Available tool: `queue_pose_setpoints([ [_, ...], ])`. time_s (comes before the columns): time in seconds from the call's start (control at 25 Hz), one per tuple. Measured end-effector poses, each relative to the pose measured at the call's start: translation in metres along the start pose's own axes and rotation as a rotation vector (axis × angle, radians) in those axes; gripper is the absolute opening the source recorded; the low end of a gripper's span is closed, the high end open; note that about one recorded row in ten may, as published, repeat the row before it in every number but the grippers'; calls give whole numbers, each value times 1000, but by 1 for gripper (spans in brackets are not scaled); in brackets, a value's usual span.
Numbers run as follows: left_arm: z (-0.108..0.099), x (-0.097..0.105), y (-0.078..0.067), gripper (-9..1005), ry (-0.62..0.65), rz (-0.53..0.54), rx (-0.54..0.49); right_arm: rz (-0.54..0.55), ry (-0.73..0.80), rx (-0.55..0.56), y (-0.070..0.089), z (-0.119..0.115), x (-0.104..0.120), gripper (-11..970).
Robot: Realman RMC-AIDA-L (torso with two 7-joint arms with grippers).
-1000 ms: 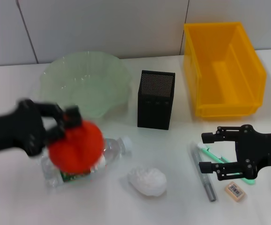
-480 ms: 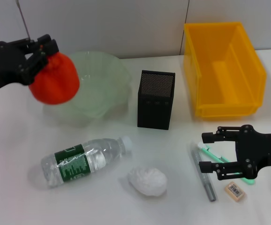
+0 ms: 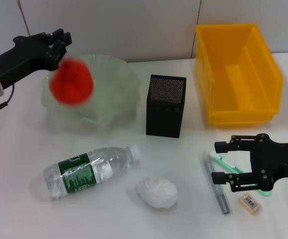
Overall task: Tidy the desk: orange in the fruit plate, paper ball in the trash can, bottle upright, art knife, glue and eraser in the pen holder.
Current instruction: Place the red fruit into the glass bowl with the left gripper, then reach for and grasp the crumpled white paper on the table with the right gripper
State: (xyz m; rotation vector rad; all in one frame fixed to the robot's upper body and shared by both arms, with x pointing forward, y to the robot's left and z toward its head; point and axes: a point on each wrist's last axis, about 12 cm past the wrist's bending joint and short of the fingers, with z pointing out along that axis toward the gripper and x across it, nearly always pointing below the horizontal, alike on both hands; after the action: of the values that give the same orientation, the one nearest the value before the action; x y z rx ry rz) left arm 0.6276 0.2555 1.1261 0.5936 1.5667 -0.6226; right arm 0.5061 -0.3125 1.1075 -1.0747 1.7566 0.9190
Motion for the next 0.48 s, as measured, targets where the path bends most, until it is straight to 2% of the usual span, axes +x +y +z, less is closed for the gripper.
queue_pose_setpoints([
  [0.2, 12, 5, 5, 152, 49, 2, -70, 2, -1, 0, 0, 0, 0, 771],
  [0.48, 18, 6, 7, 154, 61, -8, -99, 5, -4, 1, 0, 0, 1, 771],
])
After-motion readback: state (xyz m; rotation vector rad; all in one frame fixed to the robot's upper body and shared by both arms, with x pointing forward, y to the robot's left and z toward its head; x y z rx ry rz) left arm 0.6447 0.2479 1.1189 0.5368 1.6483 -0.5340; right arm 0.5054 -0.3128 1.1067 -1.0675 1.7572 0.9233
